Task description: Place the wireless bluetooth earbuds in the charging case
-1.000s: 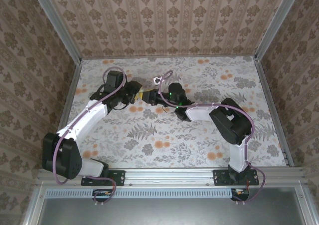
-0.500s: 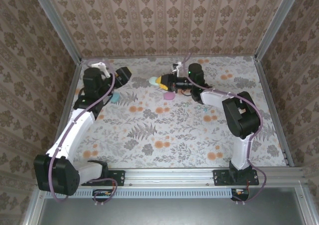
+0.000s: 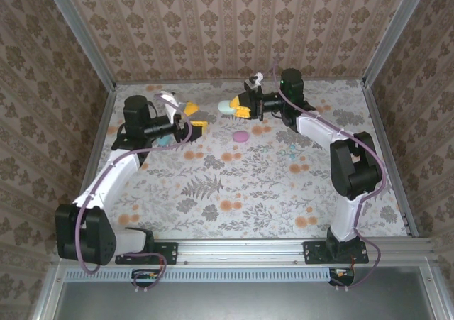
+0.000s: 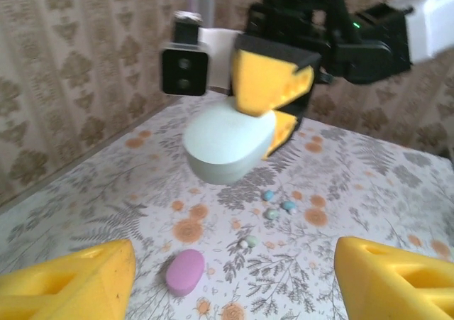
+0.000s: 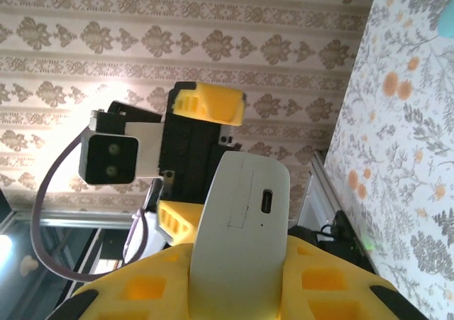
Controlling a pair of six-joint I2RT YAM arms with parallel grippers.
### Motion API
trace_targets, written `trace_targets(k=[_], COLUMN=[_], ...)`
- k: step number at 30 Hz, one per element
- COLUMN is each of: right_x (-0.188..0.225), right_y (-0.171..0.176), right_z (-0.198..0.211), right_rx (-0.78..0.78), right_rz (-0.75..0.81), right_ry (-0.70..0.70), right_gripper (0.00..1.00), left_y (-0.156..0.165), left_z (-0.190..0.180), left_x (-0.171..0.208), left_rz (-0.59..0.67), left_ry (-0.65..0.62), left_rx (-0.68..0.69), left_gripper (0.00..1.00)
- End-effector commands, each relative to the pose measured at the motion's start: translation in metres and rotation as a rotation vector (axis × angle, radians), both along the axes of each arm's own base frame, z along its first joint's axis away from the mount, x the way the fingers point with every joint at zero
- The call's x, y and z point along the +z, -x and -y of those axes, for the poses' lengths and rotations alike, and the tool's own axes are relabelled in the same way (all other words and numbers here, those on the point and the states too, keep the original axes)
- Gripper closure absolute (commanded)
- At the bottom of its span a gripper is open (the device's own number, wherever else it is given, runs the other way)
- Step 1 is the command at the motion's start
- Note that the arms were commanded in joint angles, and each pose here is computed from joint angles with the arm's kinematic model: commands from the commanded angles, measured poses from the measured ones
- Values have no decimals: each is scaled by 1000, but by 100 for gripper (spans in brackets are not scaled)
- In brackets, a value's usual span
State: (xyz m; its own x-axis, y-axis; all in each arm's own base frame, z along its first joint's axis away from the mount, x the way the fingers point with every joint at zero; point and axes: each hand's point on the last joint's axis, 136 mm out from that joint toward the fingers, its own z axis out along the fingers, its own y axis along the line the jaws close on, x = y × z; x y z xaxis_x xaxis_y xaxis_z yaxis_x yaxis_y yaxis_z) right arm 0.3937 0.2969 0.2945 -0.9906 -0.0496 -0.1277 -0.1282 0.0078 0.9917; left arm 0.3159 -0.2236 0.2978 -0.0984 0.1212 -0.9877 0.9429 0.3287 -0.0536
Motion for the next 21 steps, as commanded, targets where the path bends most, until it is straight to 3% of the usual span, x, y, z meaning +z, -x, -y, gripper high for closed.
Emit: trace_targets(k=[1,16,21], right_x=[37,65,67], right_y=[21,40,39], right_z=[2,1,-2], right_rx=[75,127,125], right_rz=[53,93,102], right_ry=[-22,-19,-21], right_gripper=[76,77,77], left_y=[12,-10,-10], left_z=[17,50,58], left_x=[20,38,42], left_rz=[201,278,269], left_ry=[11,91,110], left_rx=[-165,-257,-287], left_gripper=[24,23,28])
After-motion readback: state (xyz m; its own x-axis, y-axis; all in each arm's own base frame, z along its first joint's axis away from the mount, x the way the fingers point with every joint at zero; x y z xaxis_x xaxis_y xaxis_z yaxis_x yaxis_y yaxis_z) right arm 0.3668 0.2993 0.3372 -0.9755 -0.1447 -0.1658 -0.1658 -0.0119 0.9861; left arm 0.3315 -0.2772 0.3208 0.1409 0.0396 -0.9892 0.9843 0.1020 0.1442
